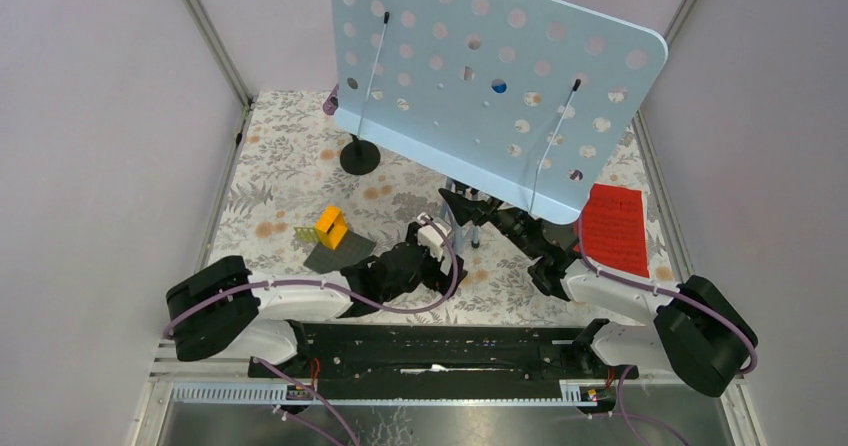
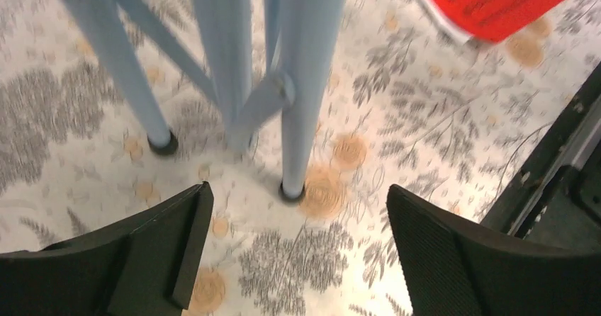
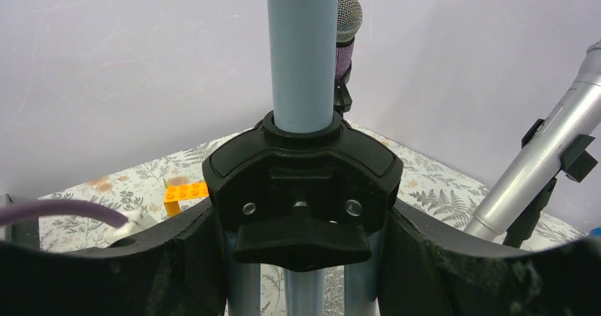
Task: Pack up the instrument practice props
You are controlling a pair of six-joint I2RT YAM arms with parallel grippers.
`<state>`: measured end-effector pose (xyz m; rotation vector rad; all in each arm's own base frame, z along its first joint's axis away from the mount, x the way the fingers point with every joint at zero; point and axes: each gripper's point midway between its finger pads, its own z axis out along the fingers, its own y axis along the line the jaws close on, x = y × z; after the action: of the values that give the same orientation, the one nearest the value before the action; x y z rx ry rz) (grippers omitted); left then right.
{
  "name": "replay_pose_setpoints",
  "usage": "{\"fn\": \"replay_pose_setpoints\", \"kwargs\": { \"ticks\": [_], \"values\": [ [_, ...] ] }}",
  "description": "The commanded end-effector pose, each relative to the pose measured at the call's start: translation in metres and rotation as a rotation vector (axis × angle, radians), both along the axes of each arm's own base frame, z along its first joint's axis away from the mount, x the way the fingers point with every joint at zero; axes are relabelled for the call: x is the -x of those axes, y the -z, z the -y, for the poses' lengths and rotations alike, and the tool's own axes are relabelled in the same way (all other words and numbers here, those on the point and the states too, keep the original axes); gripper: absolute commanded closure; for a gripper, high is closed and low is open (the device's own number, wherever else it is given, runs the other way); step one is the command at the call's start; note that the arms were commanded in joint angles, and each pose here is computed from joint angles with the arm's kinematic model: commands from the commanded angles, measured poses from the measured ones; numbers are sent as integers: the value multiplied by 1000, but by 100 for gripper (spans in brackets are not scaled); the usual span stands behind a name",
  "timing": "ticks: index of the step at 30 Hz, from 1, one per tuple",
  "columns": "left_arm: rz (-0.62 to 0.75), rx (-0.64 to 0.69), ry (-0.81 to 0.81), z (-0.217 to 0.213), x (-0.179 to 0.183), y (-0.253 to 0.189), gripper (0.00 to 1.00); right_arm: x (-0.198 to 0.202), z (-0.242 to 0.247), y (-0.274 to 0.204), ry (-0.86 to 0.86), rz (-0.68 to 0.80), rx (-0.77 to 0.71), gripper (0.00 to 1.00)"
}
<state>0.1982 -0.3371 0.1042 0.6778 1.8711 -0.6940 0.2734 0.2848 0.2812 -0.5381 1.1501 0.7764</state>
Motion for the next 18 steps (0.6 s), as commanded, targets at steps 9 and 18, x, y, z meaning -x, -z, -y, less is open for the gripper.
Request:
{"fn": "replay_pose_setpoints", "kwargs": {
  "ticks": [9, 18],
  "values": [
    [37, 47, -127, -29, -5, -7, 1, 5, -1, 27, -19, -120, 50, 91],
    [196, 117, -133, -5, -29, -36, 1, 20, 1, 22, -64, -174, 55, 93]
  ]
}}
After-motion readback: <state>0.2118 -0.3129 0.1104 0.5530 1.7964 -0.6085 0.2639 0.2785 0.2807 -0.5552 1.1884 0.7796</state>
